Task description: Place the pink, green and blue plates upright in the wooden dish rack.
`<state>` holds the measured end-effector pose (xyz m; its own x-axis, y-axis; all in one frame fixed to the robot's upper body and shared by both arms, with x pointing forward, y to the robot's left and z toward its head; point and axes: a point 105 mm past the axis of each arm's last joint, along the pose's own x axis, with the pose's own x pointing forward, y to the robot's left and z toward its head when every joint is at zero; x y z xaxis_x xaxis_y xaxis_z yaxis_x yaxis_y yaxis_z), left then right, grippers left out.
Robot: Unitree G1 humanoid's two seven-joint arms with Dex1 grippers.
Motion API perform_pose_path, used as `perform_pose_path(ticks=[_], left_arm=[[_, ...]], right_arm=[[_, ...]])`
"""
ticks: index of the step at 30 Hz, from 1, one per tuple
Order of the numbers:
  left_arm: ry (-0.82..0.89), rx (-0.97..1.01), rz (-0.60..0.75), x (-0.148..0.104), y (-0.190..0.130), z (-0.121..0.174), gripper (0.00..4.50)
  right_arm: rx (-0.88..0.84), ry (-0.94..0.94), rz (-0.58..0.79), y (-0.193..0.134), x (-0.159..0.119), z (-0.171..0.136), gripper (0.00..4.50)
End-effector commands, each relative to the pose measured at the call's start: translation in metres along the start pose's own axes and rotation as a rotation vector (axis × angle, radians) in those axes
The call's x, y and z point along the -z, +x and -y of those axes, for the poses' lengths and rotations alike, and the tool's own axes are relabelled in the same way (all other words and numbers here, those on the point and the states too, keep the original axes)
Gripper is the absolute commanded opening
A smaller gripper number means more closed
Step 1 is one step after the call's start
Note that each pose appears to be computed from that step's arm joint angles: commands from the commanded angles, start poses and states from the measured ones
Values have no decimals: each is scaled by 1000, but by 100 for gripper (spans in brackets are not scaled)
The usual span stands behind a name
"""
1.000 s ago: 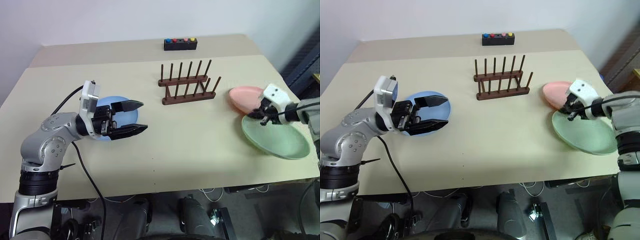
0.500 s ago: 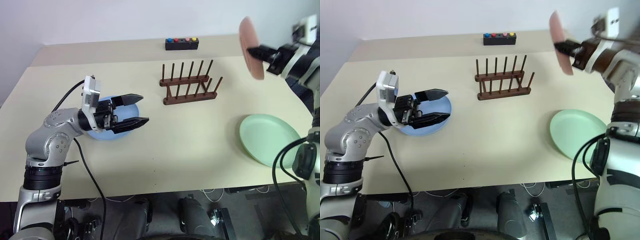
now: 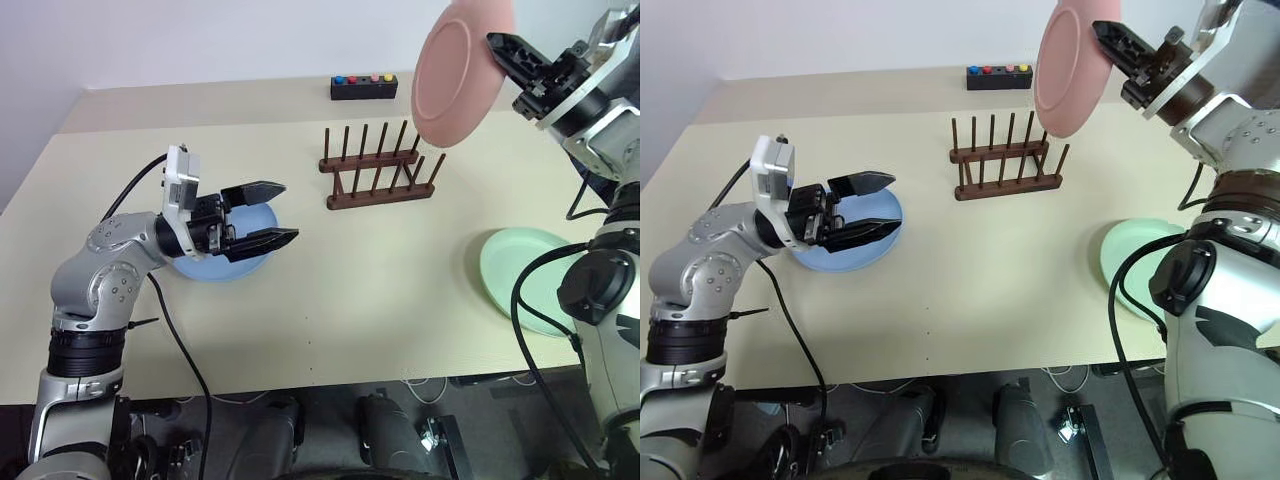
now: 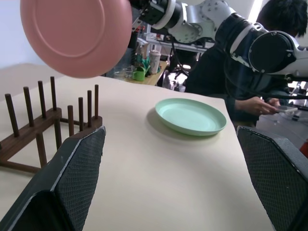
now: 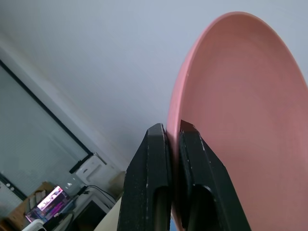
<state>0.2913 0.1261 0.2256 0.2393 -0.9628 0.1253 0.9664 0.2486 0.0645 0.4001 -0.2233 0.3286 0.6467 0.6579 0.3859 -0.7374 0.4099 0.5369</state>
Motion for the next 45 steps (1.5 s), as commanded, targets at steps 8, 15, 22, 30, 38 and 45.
perform_pose_path(ticks=[8, 15, 22, 30, 38, 45], left_arm=[[47, -3, -22, -4, -2, 6, 450], [51, -5, -25, -5, -2, 6, 450], [50, -9, -28, -5, -2, 6, 450], [45, -12, -33, -4, -2, 9, 450], [34, -5, -31, -3, 1, 9, 450], [5, 34, -27, -1, 3, 16, 450]], right_arm=[[21, -47, 34, 5, -5, 7, 3], [61, -53, 24, 8, 10, 24, 3], [44, -72, -33, 14, 31, 31, 104], [75, -100, -31, 14, 30, 36, 446], [41, -235, 108, -1, -16, 19, 446], [-58, -575, 32, -35, -15, -3, 446]])
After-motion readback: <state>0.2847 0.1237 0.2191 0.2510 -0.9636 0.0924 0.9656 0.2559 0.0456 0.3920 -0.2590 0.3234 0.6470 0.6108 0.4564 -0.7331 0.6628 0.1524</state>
